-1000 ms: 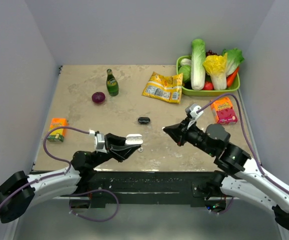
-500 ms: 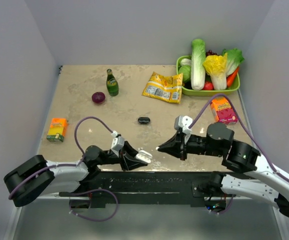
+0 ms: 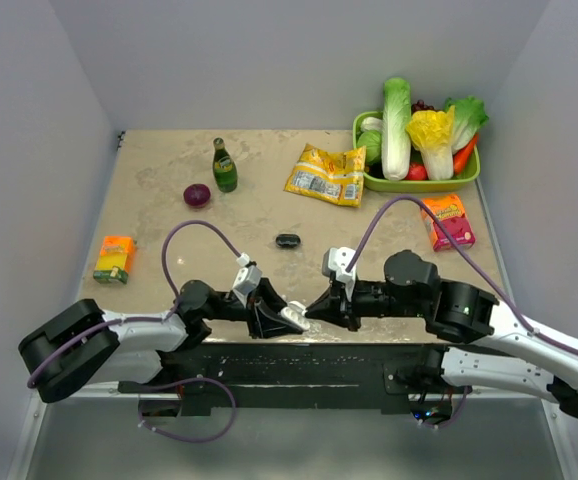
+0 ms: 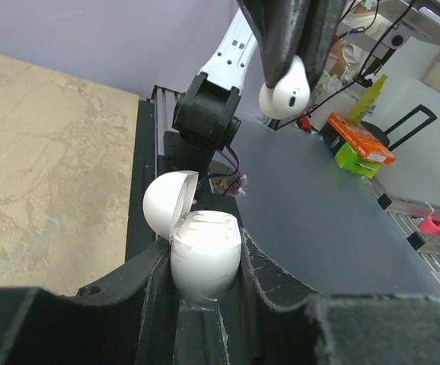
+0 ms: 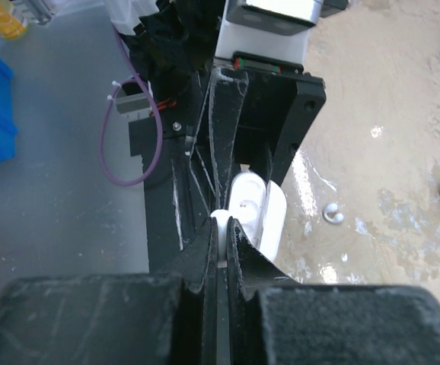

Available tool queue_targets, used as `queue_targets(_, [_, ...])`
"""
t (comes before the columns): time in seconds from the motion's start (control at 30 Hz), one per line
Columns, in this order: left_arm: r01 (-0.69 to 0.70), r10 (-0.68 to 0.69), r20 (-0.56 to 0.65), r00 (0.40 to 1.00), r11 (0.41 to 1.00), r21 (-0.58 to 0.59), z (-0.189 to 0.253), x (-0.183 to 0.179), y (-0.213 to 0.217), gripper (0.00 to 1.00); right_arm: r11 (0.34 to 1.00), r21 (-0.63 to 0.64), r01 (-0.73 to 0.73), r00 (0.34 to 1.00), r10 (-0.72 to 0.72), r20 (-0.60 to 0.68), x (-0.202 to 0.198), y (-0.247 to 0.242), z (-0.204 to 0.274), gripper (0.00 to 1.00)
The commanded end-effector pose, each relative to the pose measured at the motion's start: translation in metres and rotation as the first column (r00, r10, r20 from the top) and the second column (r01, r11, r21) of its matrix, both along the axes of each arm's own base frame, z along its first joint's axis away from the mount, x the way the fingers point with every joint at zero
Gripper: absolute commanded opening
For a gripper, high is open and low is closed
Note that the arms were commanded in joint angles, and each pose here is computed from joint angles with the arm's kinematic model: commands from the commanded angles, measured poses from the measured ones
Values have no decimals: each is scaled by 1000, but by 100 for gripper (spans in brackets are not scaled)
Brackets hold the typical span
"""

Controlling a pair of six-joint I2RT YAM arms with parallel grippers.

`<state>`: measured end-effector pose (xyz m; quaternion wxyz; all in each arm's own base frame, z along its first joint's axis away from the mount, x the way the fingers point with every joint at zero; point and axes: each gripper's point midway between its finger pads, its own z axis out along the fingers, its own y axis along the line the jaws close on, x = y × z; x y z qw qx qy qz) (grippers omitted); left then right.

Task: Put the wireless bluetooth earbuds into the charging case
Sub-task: Place the earbud in the charging case.

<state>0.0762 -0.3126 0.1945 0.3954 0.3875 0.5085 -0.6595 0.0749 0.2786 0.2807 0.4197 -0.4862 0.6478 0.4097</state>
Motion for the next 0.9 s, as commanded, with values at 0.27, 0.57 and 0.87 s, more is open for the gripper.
queue_targets(0.27, [16, 18, 155, 988, 977, -214, 51, -3, 5, 0, 998, 56, 24, 1000, -25, 3, 3, 25, -3, 0])
queue_targets(0.57, [18, 18, 155, 988, 973, -228, 52, -5, 8, 0, 995, 47, 89, 996, -88, -22, 12, 30, -15, 0])
queue_targets(0.87, [22, 19, 162, 987, 969, -246, 57, -6, 10, 0, 993, 28, 115, 993, -114, -34, 15, 33, -25, 0])
